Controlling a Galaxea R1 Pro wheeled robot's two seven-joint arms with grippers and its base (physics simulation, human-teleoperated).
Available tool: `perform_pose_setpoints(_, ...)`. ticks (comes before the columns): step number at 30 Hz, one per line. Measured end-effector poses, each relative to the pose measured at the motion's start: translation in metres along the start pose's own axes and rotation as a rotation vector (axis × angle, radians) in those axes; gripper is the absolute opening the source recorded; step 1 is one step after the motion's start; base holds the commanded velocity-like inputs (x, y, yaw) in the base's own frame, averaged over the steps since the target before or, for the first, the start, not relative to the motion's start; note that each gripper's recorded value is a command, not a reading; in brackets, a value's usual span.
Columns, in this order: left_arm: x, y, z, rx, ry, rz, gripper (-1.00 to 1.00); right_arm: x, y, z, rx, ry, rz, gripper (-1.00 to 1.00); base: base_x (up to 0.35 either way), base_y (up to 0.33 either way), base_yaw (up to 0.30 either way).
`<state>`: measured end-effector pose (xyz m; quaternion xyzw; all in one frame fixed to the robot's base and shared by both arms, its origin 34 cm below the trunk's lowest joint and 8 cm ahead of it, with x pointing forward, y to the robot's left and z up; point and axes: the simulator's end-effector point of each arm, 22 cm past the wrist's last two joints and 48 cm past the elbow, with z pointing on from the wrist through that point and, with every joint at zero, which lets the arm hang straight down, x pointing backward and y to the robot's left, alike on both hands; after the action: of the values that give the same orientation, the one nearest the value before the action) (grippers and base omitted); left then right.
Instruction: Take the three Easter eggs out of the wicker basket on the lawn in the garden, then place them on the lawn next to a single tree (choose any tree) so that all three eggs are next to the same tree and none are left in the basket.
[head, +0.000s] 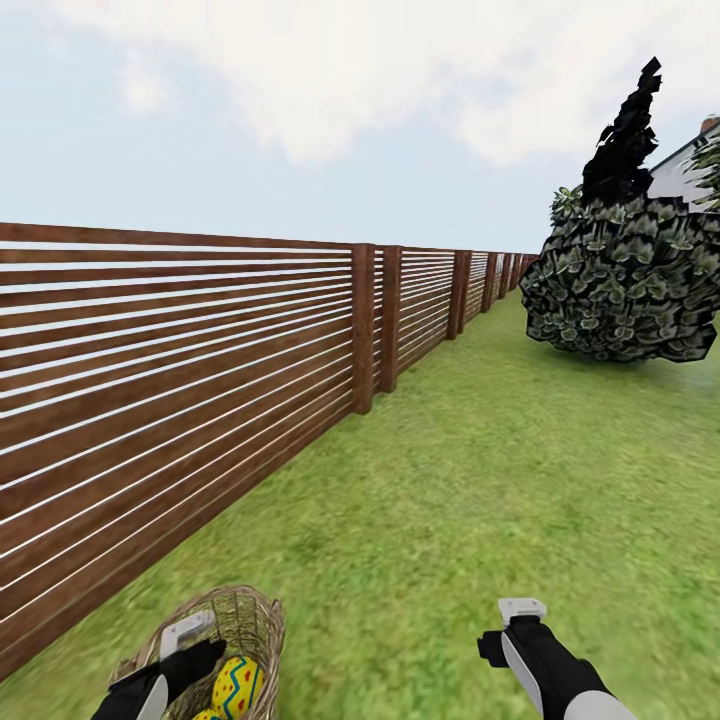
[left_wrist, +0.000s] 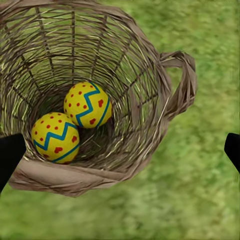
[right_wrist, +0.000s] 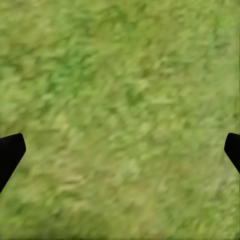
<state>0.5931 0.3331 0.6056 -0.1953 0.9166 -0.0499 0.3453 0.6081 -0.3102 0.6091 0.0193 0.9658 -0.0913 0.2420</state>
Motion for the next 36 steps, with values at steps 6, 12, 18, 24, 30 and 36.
perform_pose_setpoints(6, -0.004, 0.004, -0.001, -0.009, -0.005, 0.003, 1.00, 0.001, 0.000, 0.000, 0.000, 0.002, -0.001, 1.00, 0.251, 0.000, 0.000)
perform_pose_setpoints(12, -0.024, 0.035, -0.008, -0.046, 0.014, 0.031, 1.00, 0.001, -0.001, 0.000, 0.001, 0.002, -0.001, 1.00, 0.102, 0.000, 0.000)
perform_pose_setpoints(18, -0.014, 0.070, -0.017, -0.097, 0.139, 0.039, 1.00, 0.001, -0.002, 0.001, 0.003, 0.004, 0.000, 1.00, 0.002, 0.000, 0.000)
perform_pose_setpoints(24, 0.001, 0.094, -0.023, -0.181, 0.221, 0.149, 1.00, 0.004, -0.005, 0.001, 0.006, 0.011, 0.003, 1.00, 0.000, 0.000, 0.000)
perform_pose_setpoints(30, 0.004, 0.109, -0.039, -0.242, 0.324, 0.193, 1.00, 0.006, -0.006, 0.002, 0.008, 0.015, 0.002, 1.00, 0.000, 0.000, 0.000)
perform_pose_setpoints(36, 0.000, 0.108, -0.041, -0.244, 0.325, 0.194, 1.00, 0.006, -0.004, 0.002, 0.006, 0.015, -0.001, 1.00, 0.000, 0.000, 0.000)
